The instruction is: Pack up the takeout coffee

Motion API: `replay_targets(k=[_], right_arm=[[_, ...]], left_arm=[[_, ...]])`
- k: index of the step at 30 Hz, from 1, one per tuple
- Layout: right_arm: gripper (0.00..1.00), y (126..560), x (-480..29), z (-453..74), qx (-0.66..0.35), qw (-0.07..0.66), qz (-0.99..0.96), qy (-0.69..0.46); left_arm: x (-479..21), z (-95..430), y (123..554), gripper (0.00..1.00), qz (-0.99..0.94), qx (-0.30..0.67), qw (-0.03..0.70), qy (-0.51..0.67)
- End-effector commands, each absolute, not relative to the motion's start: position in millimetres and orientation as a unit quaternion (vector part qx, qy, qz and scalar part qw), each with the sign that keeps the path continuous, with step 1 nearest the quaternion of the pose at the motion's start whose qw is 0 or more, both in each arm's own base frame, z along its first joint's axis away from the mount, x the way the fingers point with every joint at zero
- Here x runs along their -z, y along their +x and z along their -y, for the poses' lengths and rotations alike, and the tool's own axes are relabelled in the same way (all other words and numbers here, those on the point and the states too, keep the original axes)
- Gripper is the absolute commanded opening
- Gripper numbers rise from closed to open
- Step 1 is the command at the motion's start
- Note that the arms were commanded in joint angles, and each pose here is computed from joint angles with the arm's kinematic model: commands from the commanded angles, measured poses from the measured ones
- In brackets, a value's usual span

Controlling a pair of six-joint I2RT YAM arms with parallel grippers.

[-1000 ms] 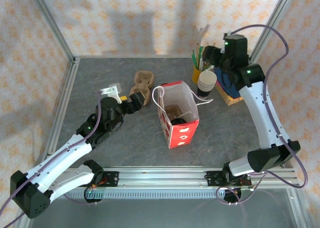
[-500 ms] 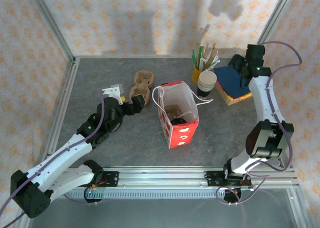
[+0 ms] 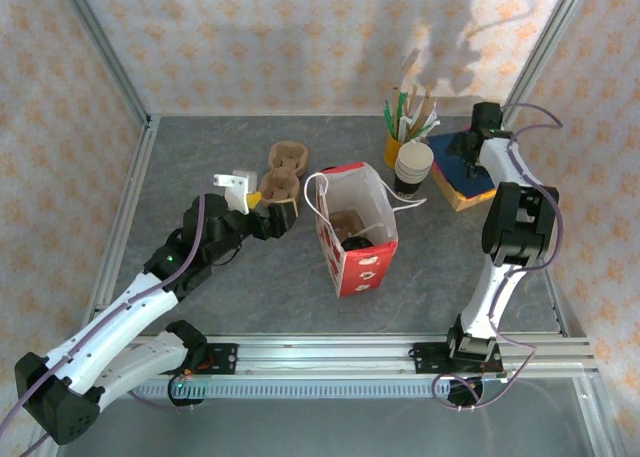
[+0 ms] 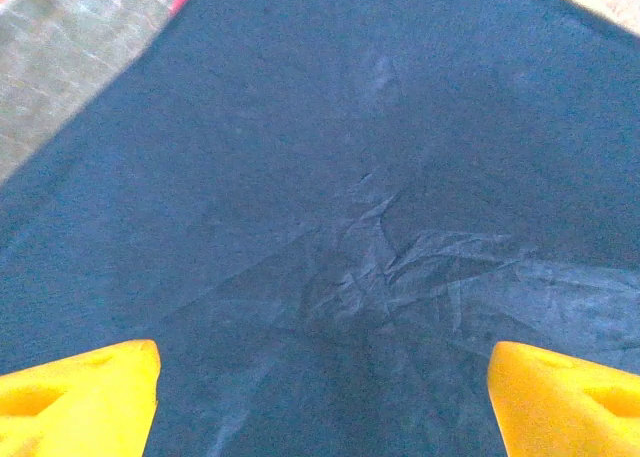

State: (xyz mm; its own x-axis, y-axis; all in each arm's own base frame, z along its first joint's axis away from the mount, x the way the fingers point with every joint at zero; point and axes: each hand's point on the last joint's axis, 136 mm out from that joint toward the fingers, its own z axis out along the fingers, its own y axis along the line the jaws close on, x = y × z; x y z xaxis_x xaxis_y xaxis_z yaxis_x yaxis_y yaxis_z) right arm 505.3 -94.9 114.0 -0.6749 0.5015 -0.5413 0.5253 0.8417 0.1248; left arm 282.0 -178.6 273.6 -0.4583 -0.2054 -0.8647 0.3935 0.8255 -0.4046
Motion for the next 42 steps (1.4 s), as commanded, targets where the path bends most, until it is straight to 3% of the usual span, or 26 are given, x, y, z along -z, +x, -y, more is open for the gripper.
replay_targets(k=[1, 13, 21, 35, 42], right_arm=[[0.85, 511, -119, 115, 0.043, 0.293, -0.913, 0.281], [0.85, 519, -86, 123, 0.042, 0.268, -0.921, 0.28], [0.78, 518, -69, 118, 0.028, 0.254, -0.922, 0.289], [0.42, 528, -93, 110, -0.026, 0.289, -0.911, 0.294], [0.3, 536, -111, 106, -0.067, 0.312, -0.899, 0.3]], left_arm=[[-277, 189, 273, 0.99, -0.799, 0.311, 0.504, 0.098], [-278, 188, 272, 0.99, -0.797, 0.305, 0.509, 0.107], [-277, 181, 277, 0.96, -0.804, 0.29, 0.513, 0.085], [-295, 163, 274, 0.96, -0.785, 0.275, 0.552, 0.057], [-294, 164, 274, 0.96, -0.787, 0.276, 0.548, 0.058]])
